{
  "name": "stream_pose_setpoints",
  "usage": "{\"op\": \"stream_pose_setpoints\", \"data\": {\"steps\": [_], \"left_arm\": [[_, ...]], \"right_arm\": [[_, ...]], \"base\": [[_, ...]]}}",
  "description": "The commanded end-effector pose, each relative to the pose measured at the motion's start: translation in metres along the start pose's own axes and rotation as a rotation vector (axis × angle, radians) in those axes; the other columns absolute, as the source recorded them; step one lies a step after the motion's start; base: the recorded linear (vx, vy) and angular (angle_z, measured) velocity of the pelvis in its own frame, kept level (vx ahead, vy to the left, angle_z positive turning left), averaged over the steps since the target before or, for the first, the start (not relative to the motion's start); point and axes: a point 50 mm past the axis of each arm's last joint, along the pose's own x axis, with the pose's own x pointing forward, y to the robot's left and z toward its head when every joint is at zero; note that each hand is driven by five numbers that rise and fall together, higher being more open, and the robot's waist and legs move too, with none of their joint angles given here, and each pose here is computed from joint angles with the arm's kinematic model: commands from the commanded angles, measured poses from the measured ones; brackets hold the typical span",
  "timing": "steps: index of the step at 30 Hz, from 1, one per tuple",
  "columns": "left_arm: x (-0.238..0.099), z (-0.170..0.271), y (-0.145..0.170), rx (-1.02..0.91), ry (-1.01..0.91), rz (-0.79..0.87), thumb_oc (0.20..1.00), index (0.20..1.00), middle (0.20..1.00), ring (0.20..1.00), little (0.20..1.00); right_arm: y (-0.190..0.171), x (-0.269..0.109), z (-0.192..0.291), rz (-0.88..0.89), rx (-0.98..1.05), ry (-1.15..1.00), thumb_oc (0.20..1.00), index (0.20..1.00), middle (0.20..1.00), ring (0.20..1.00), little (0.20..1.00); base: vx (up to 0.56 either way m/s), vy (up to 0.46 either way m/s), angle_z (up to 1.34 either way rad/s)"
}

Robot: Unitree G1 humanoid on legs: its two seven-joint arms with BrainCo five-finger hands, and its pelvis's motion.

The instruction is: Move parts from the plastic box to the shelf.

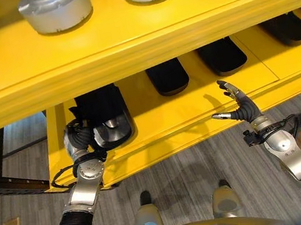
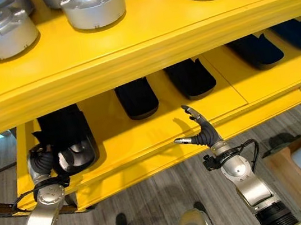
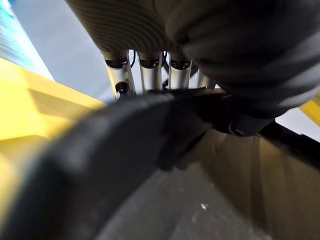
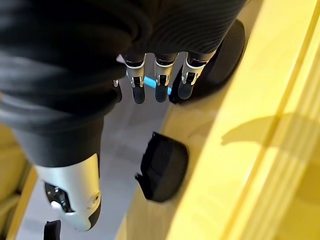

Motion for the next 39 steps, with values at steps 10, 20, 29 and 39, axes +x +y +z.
{"op": "stream_pose_setpoints", "data": {"steps": [10, 20, 29, 39], "left_arm": [[0.037, 0.075, -0.01, -0.027, -0.281, 0.059, 0.2, 0.2, 0.2, 0.2, 0.2], [0.055, 0.092, 0.004, -0.018, -0.307, 0.157, 0.2, 0.2, 0.2, 0.2, 0.2], [0.091, 0.108, 0.029, 0.034, -0.26, 0.323, 0.2, 0.2, 0.2, 0.2, 0.2], [0.122, 0.121, 0.073, 0.163, -0.203, 0.498, 0.2, 0.2, 0.2, 0.2, 0.2]], "right_arm": [[-0.024, 0.01, 0.032, -0.101, -0.035, -0.174, 1.0, 1.0, 1.0, 1.0, 1.0], [-0.038, 0.018, 0.053, -0.118, -0.077, -0.249, 1.0, 1.0, 1.0, 1.0, 1.0], [-0.043, 0.034, 0.078, -0.095, -0.097, -0.314, 1.0, 1.0, 1.0, 1.0, 1.0], [-0.046, 0.041, 0.094, -0.075, -0.083, -0.346, 1.0, 1.0, 1.0, 1.0, 1.0]], "base": [[-0.08, 0.016, 0.34], [-0.06, 0.031, 0.05], [-0.09, 0.038, -0.06], [-0.05, 0.018, -0.04]]}}
